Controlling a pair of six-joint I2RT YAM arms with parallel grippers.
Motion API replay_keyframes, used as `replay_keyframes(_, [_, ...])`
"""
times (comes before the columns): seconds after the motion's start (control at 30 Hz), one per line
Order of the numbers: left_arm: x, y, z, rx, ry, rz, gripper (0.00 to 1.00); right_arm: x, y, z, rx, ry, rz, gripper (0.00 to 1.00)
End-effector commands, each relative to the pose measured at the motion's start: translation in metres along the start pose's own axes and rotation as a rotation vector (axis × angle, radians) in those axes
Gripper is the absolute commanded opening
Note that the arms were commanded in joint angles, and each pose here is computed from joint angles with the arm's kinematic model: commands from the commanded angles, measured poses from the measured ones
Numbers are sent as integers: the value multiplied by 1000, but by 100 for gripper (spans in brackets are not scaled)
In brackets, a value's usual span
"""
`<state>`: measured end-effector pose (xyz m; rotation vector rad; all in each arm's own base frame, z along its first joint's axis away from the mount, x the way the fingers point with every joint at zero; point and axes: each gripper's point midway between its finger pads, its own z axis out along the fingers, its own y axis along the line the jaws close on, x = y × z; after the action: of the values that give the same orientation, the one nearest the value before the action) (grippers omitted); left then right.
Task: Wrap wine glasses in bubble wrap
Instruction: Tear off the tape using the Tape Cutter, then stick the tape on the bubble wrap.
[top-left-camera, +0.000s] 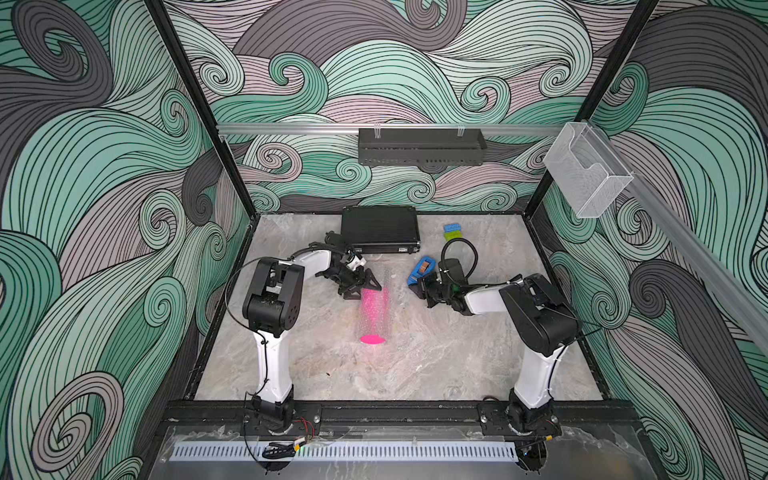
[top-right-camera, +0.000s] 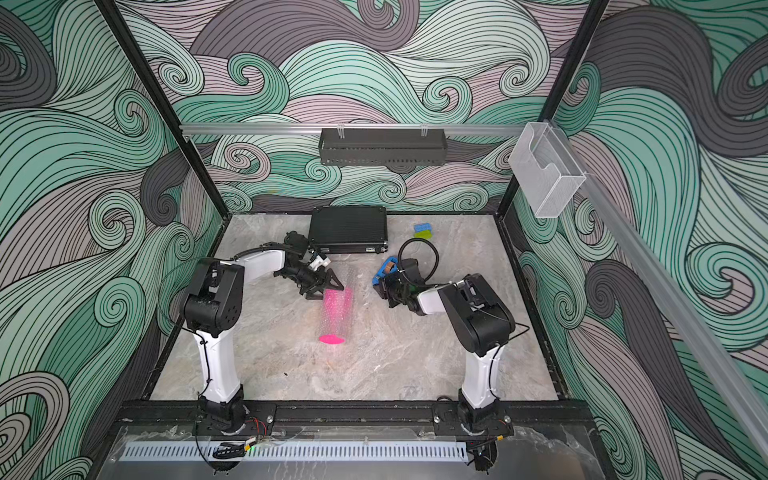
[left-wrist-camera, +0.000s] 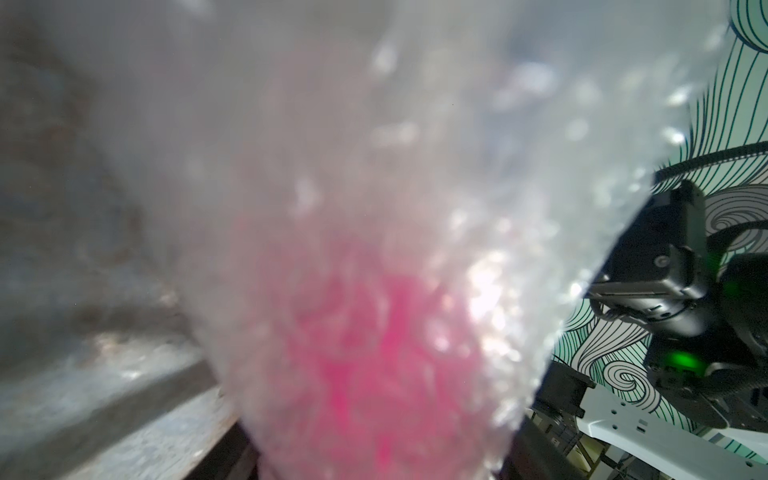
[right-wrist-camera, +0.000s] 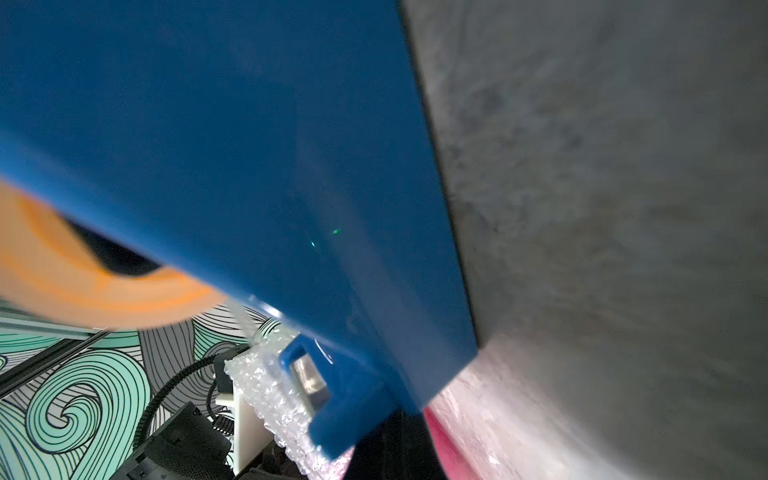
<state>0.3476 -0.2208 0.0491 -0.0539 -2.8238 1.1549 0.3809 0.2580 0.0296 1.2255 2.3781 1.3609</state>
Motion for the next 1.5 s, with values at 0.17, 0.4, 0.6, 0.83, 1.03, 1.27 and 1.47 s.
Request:
replay_keyframes(0.17, [28, 33, 20, -123, 102, -89, 72, 13, 22, -16, -12, 12, -7, 0])
replay_keyframes(0.4, [28, 32, 19, -128, 96, -78, 72, 13, 28, -7, -21, 26, -16, 0])
replay_keyframes(0.6, [29, 34, 21, -128, 106, -88, 72, 4, -19, 7, 88, -3, 4, 0])
replay_keyframes(0.83, [29, 34, 21, -128, 107, -84, 72, 8, -63, 6, 179, -17, 18, 0])
replay_keyframes(1.03, [28, 34, 21, -125, 112, -89, 72, 23, -42, -19, 151, 36, -74, 0])
replay_keyframes(1.27, [29, 32, 21, -120, 121, -82, 72, 65, 4, -50, 111, 312, -427, 0])
replay_keyframes(1.47, [29, 31, 21, -115, 120, -84, 72, 107, 42, -74, 59, 510, -750, 0])
